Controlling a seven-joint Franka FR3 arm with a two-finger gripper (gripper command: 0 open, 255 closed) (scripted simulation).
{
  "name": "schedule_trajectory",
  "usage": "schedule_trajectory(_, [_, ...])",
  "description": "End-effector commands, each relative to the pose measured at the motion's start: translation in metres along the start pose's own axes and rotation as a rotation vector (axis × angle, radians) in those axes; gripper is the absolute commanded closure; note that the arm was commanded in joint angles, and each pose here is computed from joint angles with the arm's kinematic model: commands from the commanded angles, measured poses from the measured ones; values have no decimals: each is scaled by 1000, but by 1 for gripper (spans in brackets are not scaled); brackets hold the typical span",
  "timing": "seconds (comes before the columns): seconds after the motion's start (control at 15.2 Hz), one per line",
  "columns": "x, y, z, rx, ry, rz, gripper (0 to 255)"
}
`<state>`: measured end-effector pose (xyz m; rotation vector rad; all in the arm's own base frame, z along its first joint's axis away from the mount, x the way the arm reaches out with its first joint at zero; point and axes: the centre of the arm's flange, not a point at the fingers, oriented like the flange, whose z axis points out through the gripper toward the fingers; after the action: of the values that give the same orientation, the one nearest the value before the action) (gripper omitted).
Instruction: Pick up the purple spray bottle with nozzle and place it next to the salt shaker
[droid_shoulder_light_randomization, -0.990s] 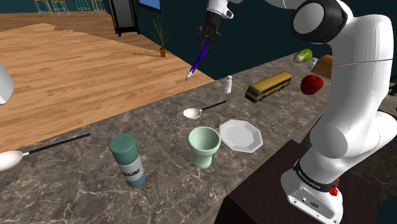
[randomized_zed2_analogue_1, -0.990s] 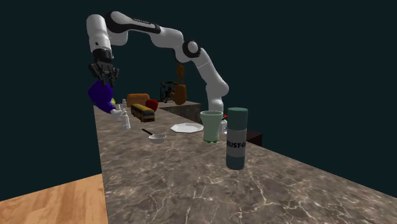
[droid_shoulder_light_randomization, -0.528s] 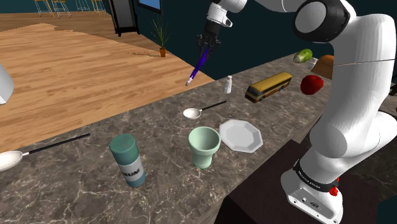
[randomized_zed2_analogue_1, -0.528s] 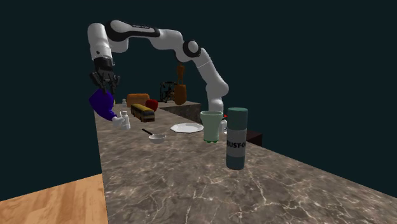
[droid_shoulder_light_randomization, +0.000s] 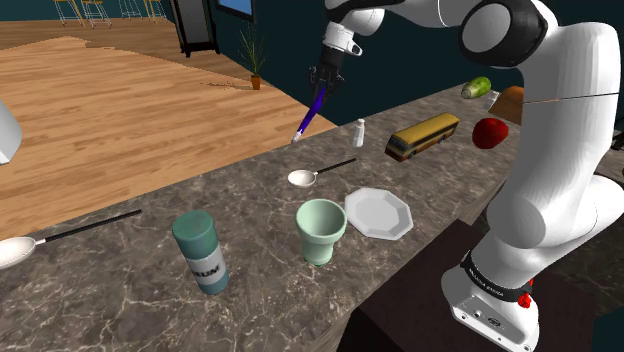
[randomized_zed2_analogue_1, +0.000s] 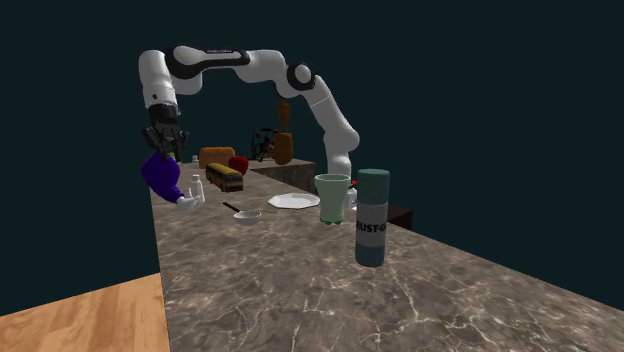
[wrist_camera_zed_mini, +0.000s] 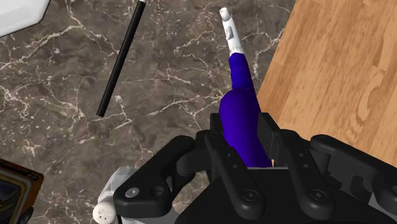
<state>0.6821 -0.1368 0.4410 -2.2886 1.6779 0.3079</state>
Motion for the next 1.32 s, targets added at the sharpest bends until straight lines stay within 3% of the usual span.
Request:
schedule_trajectory(0.0, [5, 2, 10, 1, 1, 0, 255])
schedule_trajectory(0.92, [29, 10, 79, 1, 1, 0, 255])
schedule_trajectory(1.25, [29, 10, 79, 1, 1, 0, 255])
